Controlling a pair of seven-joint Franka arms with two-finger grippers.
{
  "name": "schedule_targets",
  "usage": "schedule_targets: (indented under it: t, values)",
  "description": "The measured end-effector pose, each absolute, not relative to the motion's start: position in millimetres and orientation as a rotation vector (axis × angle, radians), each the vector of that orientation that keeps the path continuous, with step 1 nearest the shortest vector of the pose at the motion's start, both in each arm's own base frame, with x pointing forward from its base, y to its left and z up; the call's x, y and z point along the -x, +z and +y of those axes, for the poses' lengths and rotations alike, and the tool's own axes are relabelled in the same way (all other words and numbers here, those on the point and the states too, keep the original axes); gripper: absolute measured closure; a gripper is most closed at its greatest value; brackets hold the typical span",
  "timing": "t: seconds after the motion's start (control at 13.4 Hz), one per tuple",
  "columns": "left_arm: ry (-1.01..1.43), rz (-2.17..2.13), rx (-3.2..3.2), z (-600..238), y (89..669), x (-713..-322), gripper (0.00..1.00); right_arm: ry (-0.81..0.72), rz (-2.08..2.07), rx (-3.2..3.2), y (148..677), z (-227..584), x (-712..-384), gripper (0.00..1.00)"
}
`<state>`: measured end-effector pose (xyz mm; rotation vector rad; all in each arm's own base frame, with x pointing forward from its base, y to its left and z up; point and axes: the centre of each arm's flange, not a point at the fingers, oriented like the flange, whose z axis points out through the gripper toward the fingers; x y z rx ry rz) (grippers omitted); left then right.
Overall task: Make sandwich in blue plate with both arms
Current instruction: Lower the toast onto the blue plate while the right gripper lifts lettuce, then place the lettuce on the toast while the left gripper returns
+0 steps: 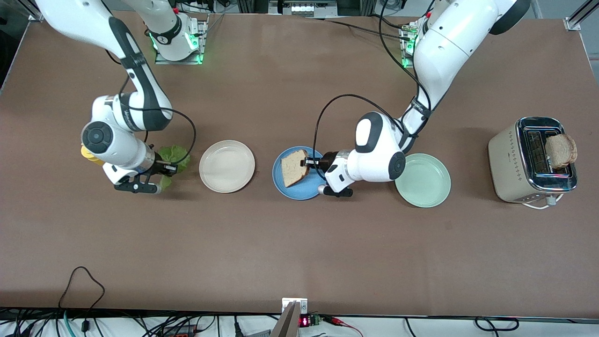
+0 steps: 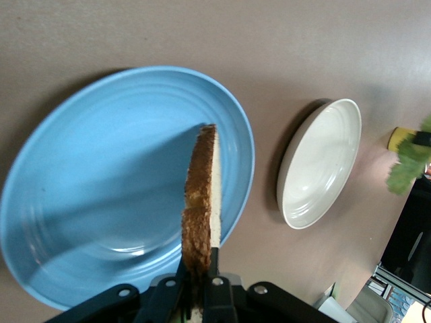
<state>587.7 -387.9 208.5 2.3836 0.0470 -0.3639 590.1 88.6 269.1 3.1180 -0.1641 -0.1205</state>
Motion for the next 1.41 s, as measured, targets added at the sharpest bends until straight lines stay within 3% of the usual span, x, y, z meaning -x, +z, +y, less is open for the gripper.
schedule_targets:
  t: [0.3, 0.67, 0.74, 1.04, 1.41]
  values:
    - [-0.335, 0.051, -2.391, -370, 201, -599, 0.52, -0.153, -0.349, -3.113, 289, 114, -587, 0.92]
    - [-0.239, 0.034, -2.379, -321, 206, -631, 0.06, -0.265, -0.823, -3.192, 305, 204, -578, 0.92]
    - [-0.218, 0.034, -2.375, -315, 213, -637, 0.00, -0.290, -0.917, -3.183, 307, 225, -575, 0.92]
    - [-0.116, -0.054, -2.414, -302, 277, -650, 0.00, -0.343, -1.236, -3.070, 306, 309, -569, 0.92]
    - [-0.039, -0.255, -2.667, -227, 332, -668, 0.00, -0.329, -1.581, -2.925, 259, 408, -568, 0.92]
